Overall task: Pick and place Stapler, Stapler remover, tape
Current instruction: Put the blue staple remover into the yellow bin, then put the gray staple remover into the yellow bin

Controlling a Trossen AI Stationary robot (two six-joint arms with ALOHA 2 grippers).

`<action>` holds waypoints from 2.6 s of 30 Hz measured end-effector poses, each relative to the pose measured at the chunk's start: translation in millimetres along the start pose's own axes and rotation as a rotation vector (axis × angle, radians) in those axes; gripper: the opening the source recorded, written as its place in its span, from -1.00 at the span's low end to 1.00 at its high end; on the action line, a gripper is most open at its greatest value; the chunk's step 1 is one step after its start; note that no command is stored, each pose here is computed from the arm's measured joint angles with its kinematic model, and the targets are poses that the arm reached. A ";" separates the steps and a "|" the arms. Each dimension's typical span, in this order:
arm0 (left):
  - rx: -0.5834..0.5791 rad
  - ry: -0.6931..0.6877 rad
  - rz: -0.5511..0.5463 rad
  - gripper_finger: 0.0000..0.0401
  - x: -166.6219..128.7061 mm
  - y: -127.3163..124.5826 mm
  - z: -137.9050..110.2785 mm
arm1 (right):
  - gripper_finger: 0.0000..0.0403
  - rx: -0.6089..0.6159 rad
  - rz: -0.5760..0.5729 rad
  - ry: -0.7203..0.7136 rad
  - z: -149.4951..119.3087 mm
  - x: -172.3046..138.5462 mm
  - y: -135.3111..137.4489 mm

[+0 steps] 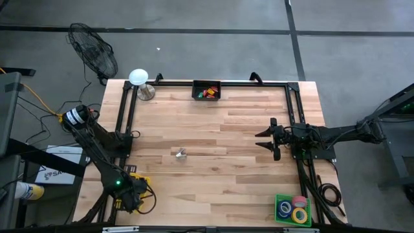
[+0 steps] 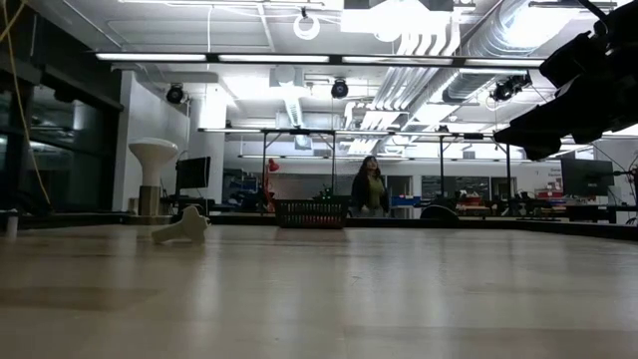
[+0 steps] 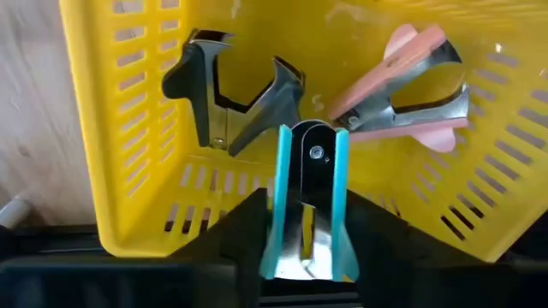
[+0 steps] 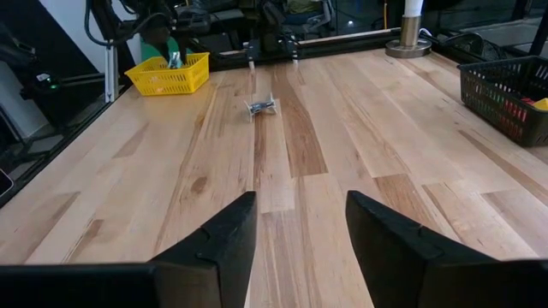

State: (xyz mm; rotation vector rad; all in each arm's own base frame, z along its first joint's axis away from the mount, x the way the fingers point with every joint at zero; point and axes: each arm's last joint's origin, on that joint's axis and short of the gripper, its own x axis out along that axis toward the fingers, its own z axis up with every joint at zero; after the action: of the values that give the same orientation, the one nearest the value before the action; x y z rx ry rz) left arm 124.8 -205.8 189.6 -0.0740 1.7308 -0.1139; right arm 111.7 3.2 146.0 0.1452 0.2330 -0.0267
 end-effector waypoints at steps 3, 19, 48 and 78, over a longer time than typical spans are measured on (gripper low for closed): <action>0.000 -0.002 -0.004 -0.14 0.0 -0.3 0.3 | -0.16 0.000 0.000 0.000 0.0 0.0 0.0; -0.002 0.053 -0.017 0.35 -2.6 0.9 -2.6 | -0.16 0.000 0.000 0.000 0.0 0.0 0.0; -0.109 -0.366 0.401 0.35 -41.6 84.6 31.7 | -0.16 0.000 0.000 0.000 0.0 0.0 0.0; -0.307 -0.766 0.389 0.35 28.3 137.7 66.0 | -0.15 0.000 0.000 0.000 0.0 0.0 0.0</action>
State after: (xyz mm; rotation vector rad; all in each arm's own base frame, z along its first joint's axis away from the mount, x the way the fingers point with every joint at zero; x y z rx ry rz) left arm 187.3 -74.6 135.1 -0.0012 0.9580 0.4215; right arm 111.7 3.2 146.0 0.1452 0.2326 -0.0267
